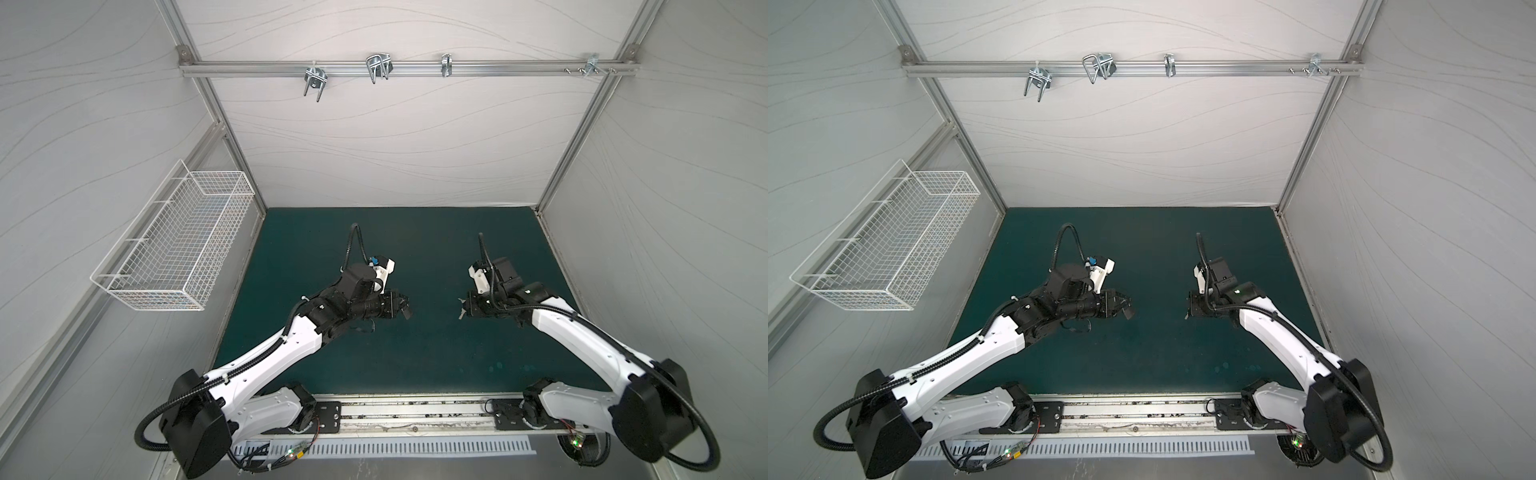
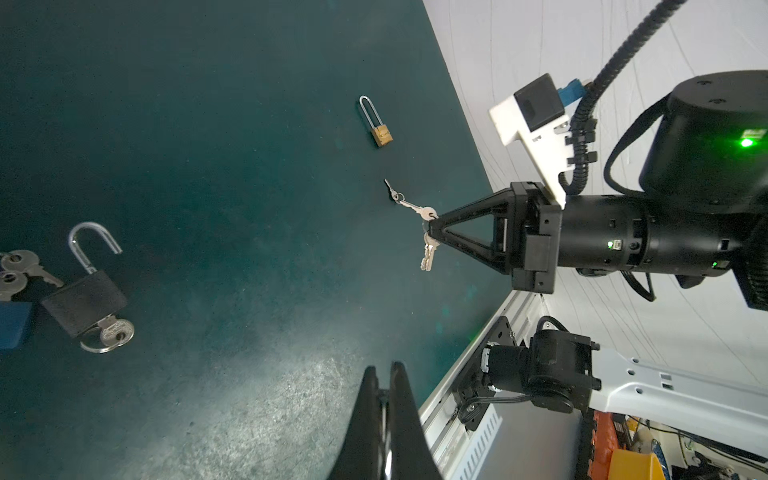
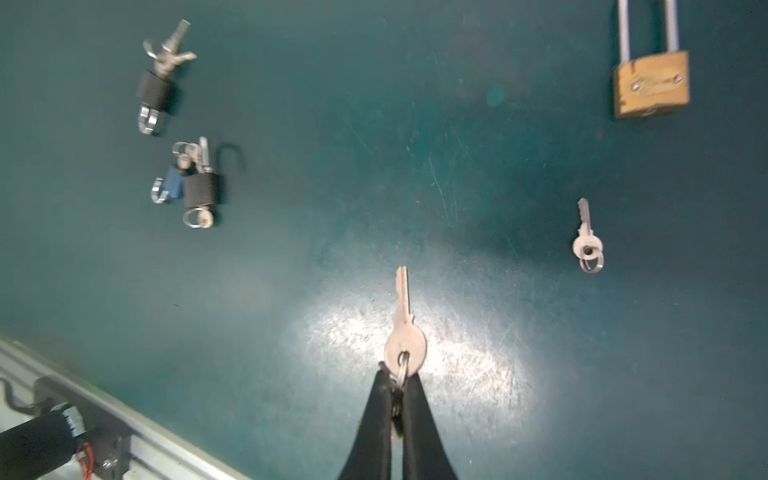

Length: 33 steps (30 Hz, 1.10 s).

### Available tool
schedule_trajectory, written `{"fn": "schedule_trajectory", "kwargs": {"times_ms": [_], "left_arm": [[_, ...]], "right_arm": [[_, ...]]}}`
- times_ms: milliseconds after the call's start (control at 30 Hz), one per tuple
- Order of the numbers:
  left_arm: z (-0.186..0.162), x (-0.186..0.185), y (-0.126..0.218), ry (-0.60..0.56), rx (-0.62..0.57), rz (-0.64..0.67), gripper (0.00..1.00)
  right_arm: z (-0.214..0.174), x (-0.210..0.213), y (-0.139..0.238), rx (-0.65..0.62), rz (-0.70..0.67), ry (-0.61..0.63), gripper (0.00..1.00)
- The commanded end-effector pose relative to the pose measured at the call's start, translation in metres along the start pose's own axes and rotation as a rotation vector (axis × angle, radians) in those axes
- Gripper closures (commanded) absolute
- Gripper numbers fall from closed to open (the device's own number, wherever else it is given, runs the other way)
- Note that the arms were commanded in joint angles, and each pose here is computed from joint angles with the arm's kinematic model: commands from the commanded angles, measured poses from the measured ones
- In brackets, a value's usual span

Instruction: Lock with the key

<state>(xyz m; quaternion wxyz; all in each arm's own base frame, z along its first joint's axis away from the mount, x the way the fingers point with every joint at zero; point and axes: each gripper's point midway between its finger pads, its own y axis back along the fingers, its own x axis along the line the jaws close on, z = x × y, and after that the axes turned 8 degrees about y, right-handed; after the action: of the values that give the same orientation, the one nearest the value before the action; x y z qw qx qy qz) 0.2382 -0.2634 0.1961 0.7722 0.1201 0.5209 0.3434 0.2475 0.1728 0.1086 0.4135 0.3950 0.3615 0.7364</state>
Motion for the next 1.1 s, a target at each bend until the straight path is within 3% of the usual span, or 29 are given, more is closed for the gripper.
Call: {"fn": "schedule_trajectory", "kwargs": {"times_ms": [0,567,800,1067], "left_arm": [[0.019,-0.017,0.001,-0.001,-0.073,-0.062,1.0],[0.013,-0.017,0.003,0.006,-0.056,-0.073,1.0],[0.015,-0.02,0.001,0.007,-0.047,-0.081,1.0],[0.016,-0.023,0.003,0.011,-0.052,-0.089,1.0]], "right_arm": [[0.006,0.0,-0.019,0.042,0.024,0.02,1.0],[0.004,-0.029,-0.063,0.178,0.034,-0.01,1.0],[-0.001,-0.05,-0.065,0.211,-0.053,-0.025,1.0],[-0.006,-0.06,-0.07,0.262,-0.094,-0.041,0.84]]}}
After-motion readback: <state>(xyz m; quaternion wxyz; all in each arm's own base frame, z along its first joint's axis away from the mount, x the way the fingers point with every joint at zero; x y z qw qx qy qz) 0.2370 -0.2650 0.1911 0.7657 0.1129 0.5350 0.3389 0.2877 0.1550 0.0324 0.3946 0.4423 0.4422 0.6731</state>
